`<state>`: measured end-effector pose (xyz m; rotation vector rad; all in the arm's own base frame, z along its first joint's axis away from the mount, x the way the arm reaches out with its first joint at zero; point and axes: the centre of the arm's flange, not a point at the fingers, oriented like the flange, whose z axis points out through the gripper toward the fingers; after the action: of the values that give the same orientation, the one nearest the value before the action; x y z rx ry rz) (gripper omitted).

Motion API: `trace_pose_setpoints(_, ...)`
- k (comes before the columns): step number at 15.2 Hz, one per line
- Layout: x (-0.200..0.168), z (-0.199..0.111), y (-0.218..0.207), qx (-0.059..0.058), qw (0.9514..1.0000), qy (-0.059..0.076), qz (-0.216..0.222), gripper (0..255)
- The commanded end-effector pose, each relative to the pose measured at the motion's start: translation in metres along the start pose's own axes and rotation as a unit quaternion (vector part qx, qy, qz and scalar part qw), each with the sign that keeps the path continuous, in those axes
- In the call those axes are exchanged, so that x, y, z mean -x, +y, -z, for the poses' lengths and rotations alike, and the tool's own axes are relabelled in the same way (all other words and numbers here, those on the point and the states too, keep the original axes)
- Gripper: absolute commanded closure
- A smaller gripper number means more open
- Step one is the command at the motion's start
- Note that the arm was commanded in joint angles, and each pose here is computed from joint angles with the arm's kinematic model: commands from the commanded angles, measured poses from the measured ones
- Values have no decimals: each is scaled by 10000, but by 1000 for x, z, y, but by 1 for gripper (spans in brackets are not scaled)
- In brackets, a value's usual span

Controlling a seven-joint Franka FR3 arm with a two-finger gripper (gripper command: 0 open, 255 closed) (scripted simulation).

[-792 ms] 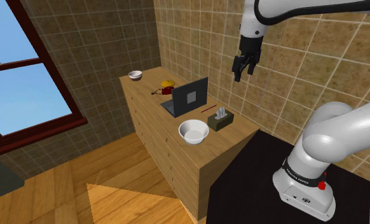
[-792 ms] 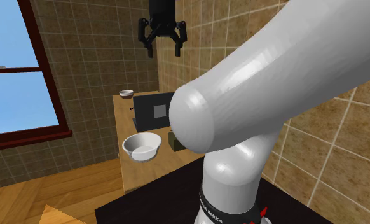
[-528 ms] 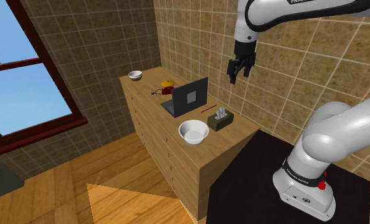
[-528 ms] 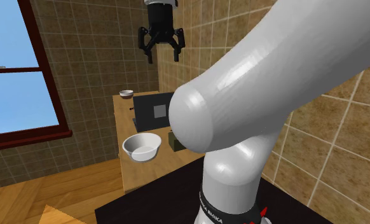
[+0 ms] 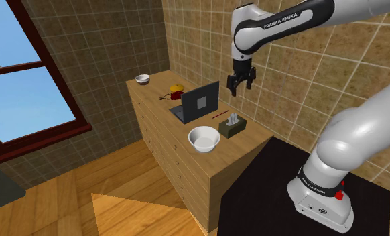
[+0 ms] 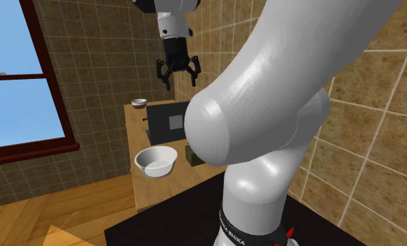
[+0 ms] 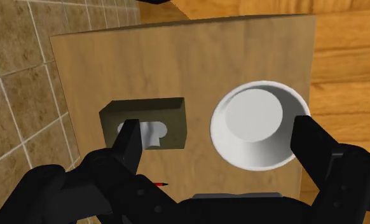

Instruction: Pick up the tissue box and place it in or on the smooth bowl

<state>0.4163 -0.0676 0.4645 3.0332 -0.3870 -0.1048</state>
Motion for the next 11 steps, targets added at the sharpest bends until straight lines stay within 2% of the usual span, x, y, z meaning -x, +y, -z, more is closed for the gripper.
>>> trace_pose_setpoints(1, -23, -19, 1, 75, 9998, -71, -163, 0)
trace_pose_setpoints(6, -73, -66, 11, 258, 9978, -255, -562, 0)
trace_pose_setpoints(11, -120, -114, 26, 440, 9934, -439, -960, 0)
